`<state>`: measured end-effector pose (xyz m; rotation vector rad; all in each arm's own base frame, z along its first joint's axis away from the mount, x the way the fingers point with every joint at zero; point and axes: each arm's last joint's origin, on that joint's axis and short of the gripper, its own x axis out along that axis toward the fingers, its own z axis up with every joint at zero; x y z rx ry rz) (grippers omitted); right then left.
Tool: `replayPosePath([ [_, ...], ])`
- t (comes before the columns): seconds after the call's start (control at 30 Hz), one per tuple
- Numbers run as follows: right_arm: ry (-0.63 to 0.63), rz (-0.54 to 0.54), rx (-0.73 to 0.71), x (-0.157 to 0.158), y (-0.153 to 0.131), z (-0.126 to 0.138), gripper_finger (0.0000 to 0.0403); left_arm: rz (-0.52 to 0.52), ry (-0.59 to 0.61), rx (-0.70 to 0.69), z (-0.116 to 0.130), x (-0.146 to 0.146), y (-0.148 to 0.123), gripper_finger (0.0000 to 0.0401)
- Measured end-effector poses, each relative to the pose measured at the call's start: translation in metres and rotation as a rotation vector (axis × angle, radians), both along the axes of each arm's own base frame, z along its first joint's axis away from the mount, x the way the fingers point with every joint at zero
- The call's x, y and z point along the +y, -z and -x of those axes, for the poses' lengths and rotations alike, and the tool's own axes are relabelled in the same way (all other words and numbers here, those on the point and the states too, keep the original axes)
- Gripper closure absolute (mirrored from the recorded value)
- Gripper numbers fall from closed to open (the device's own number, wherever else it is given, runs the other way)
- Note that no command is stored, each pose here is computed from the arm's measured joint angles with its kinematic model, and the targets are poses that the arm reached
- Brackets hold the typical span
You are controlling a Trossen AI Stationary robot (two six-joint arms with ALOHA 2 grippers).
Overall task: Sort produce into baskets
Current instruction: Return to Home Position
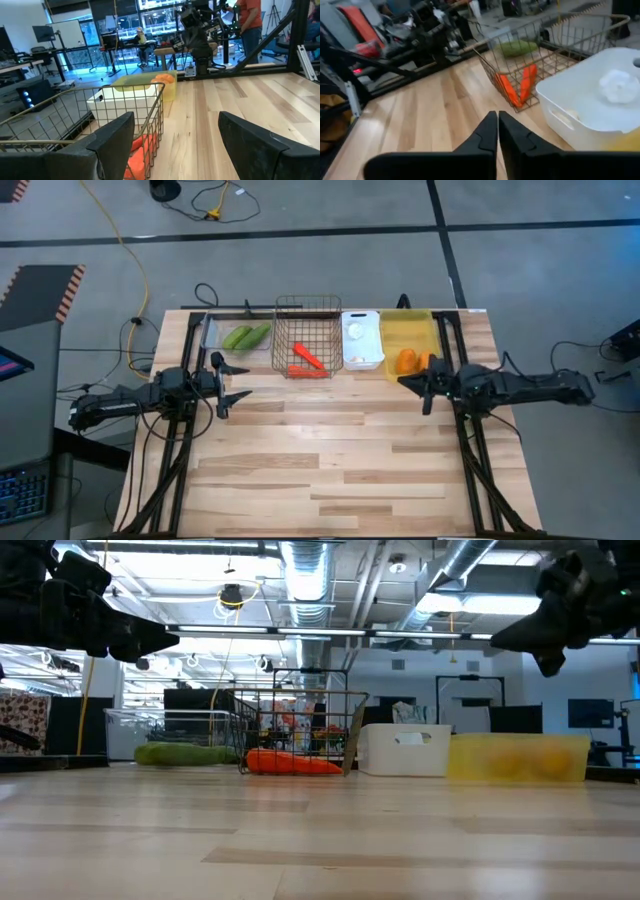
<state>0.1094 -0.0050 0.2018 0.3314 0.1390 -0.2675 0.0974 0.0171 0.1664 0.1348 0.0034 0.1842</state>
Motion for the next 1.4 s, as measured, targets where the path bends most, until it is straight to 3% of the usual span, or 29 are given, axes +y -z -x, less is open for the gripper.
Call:
replayPosePath([
  [0.17, -0.079, 0.071, -0.088, 0.003, 0.007, 0.008, 0.0351, 0.0, 0.0, 0.0, 0.0, 0.0, 0.0, 0.0124],
  [0.5, -0.153, 0.196, -0.236, 0.005, 0.028, 0.013, 0.0383, 0.0, 0.001, 0.0, 0.0, 0.0, 0.0, 0.0124],
  [0.7, -0.141, 0.226, -0.189, 0.002, 0.032, 0.012, 0.0364, 0.0, 0.001, 0.0, 0.0, 0.0, 0.0, 0.0124],
  [0.93, -0.203, 0.343, -0.131, 0.0, 0.035, 0.011, 0.037, 0.0, 0.0, 0.0, 0.0, 0.0, 0.0, 0.0124],
  [1.4, -0.17, 0.286, -0.015, -0.005, 0.045, 0.004, 0.0359, 0.0, 0.0, 0.0, 0.0, 0.0, 0.0, 0.0124],
])
